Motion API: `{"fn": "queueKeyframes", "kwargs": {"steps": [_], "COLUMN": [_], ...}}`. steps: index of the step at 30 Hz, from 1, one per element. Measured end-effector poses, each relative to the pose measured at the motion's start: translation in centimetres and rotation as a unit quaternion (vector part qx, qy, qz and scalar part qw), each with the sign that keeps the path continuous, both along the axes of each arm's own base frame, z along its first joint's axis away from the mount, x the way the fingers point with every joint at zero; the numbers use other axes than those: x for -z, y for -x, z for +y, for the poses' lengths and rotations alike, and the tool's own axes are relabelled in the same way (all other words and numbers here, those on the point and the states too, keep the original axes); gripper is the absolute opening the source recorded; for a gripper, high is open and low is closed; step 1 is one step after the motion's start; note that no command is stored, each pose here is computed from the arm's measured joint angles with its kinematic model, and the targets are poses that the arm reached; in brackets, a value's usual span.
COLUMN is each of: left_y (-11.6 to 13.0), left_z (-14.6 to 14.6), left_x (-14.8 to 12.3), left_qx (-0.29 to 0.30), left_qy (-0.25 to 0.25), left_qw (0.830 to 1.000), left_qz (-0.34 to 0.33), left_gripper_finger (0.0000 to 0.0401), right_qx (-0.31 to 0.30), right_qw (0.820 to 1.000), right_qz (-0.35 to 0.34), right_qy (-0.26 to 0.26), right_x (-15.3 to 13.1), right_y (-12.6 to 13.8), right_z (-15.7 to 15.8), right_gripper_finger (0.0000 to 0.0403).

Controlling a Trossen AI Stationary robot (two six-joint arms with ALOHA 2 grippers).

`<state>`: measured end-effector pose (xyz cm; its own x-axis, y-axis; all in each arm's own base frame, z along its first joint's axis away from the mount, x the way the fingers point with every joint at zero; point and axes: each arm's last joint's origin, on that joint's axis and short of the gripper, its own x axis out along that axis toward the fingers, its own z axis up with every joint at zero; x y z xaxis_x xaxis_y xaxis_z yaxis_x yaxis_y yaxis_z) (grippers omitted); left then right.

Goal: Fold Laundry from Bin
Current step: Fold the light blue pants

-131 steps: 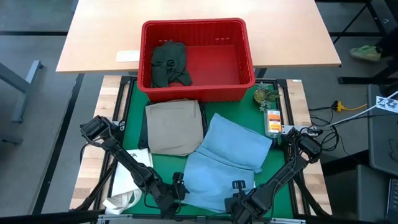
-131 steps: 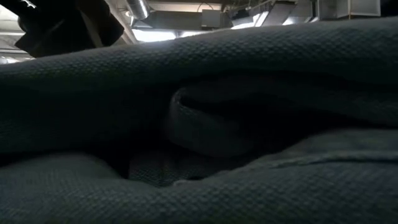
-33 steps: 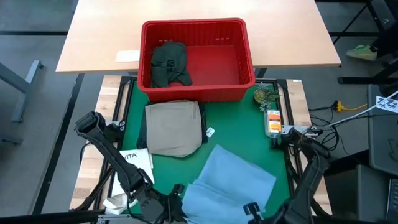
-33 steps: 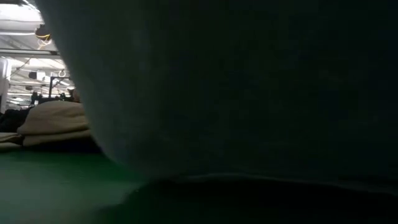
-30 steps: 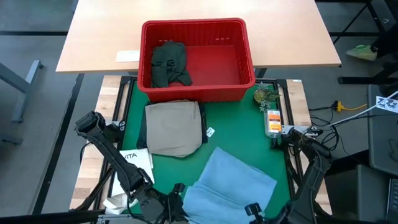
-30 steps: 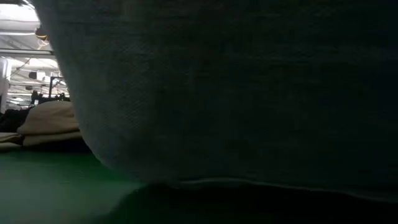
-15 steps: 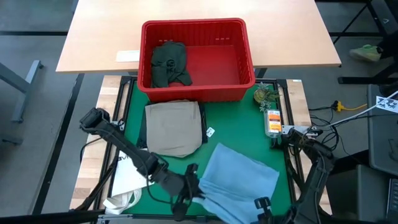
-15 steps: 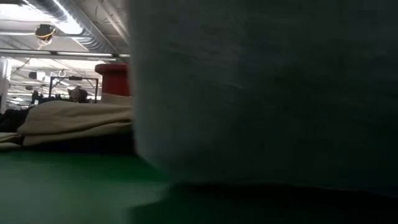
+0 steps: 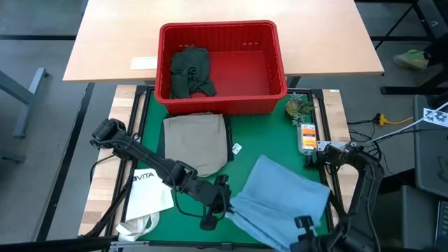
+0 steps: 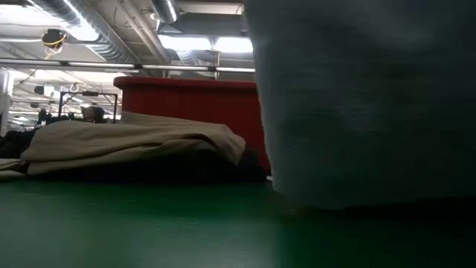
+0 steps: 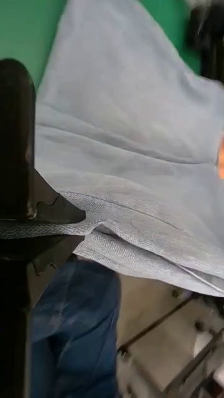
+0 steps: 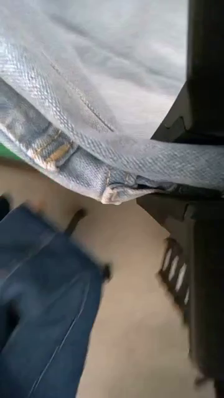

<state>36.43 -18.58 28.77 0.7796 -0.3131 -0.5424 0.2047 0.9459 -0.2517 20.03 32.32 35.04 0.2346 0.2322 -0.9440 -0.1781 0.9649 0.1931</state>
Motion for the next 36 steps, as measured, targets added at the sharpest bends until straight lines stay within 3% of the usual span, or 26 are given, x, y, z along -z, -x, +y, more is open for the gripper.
{"fn": "queueKeyframes", "kwargs": {"steps": [7,11,21,25,36], "left_y": [1.3,1.8,0.5,-0.4,-3.1], "left_z": [-2.3,-3.5,-1.9,-0.5,4.0], "left_x": [0.0,-0.9,-2.6,-2.5,-1.2], "left_qx": [0.080,0.107,0.094,0.075,0.017], "left_qy": [0.028,0.035,0.034,0.057,0.045], "left_qw": [0.996,0.994,0.995,0.996,0.999], "left_qz": [0.021,0.009,-0.021,-0.008,0.000], "left_gripper_finger": [0.0006,0.0005,0.0005,0.0004,0.0004], "right_qx": [-0.017,-0.057,-0.100,-0.074,0.012], "right_qw": [0.997,0.994,0.988,0.987,0.989], "right_qz": [-0.039,-0.059,-0.118,-0.133,-0.113], "right_qy": [-0.062,-0.073,0.008,0.044,0.099], "right_x": [0.6,0.8,1.0,1.2,1.9], "right_y": [-1.2,-1.4,2.1,4.0,7.1], "right_z": [2.1,2.9,4.2,4.4,3.8], "right_gripper_finger": [0.0062,0.0062,0.0062,0.0062,0.0062]}}
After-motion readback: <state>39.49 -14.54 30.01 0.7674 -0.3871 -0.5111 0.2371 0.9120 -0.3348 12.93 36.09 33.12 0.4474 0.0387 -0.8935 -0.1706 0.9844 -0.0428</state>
